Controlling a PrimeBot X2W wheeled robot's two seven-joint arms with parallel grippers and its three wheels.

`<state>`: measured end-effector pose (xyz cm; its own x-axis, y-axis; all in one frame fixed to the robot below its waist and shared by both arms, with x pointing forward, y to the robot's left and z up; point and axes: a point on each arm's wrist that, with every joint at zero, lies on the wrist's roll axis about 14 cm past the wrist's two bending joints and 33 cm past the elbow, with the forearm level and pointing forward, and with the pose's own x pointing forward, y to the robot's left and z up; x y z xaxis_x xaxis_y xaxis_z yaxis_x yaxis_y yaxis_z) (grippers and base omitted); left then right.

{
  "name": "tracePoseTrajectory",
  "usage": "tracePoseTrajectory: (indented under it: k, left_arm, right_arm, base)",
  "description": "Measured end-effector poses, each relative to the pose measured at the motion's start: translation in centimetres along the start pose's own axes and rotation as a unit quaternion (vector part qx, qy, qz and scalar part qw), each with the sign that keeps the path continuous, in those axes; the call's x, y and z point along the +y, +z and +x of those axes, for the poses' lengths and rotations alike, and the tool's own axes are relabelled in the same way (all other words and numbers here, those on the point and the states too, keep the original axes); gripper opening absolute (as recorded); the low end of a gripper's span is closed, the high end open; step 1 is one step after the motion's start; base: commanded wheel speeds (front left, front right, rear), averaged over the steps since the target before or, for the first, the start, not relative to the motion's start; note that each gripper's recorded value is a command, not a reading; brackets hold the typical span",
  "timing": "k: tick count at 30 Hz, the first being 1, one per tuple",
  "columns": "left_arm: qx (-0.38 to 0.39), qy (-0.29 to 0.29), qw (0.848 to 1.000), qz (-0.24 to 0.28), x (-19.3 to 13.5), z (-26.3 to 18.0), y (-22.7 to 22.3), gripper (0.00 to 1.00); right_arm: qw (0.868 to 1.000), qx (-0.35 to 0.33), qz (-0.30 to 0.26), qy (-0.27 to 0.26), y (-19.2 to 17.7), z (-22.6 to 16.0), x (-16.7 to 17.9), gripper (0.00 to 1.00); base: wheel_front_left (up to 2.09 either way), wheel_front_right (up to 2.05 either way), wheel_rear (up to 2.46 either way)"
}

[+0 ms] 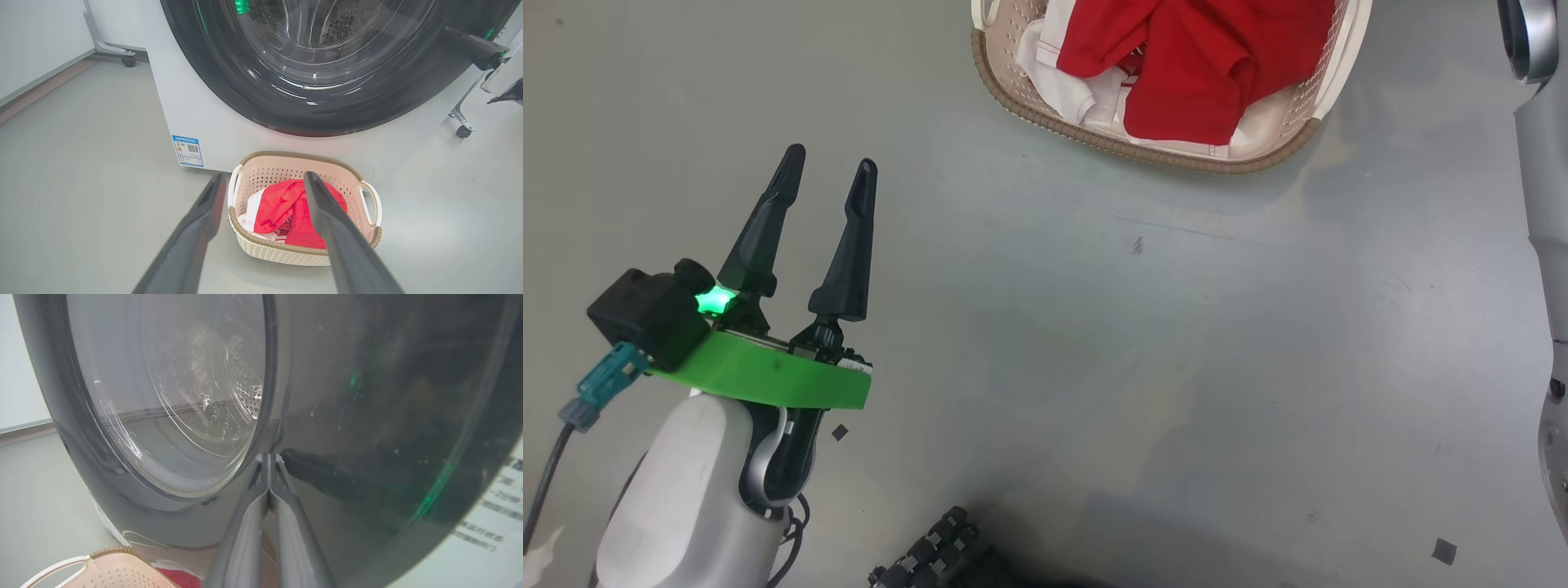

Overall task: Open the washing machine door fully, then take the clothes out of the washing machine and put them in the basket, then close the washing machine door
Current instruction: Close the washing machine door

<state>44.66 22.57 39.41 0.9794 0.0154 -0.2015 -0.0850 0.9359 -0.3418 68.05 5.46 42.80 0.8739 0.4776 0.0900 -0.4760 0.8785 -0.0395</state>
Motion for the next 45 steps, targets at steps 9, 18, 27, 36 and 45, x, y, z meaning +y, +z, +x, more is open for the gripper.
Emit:
tracePoseTrajectory:
  k: [9, 18, 27, 36, 45]
  left_arm:
    - [0.003, 0.008, 1.000, 0.000, 0.4, -0.1, -0.2, 1.00]
    - [-0.009, 0.004, 1.000, 0.004, 0.1, -0.3, 0.9, 1.00]
    - [-0.029, -0.008, 0.999, 0.017, -0.6, -1.1, 2.8, 1.00]
    - [-0.039, -0.030, 0.997, 0.060, -1.2, -2.9, 4.4, 1.00]
    - [-0.040, -0.048, 0.996, 0.062, -2.4, -4.5, 4.3, 1.00]
  right_arm:
    - [1.000, -0.005, 0.005, -0.003, -0.2, 0.4, 0.2, 0.00]
    - [1.000, 0.008, 0.011, -0.011, -0.7, -0.9, 0.1, 0.00]
    - [0.998, 0.055, 0.032, -0.004, -2.2, -5.4, 2.0, 0.00]
    - [0.995, 0.081, 0.050, -0.011, -1.1, -10.2, 2.9, 0.00]
    - [0.994, 0.075, 0.062, -0.058, 1.8, -15.5, 0.7, 0.00]
  base:
    - [0.00, 0.00, 0.00]
    - [0.00, 0.00, 0.00]
    - [0.00, 0.00, 0.00]
    - [0.00, 0.00, 0.00]
    - [0.00, 0.00, 0.00]
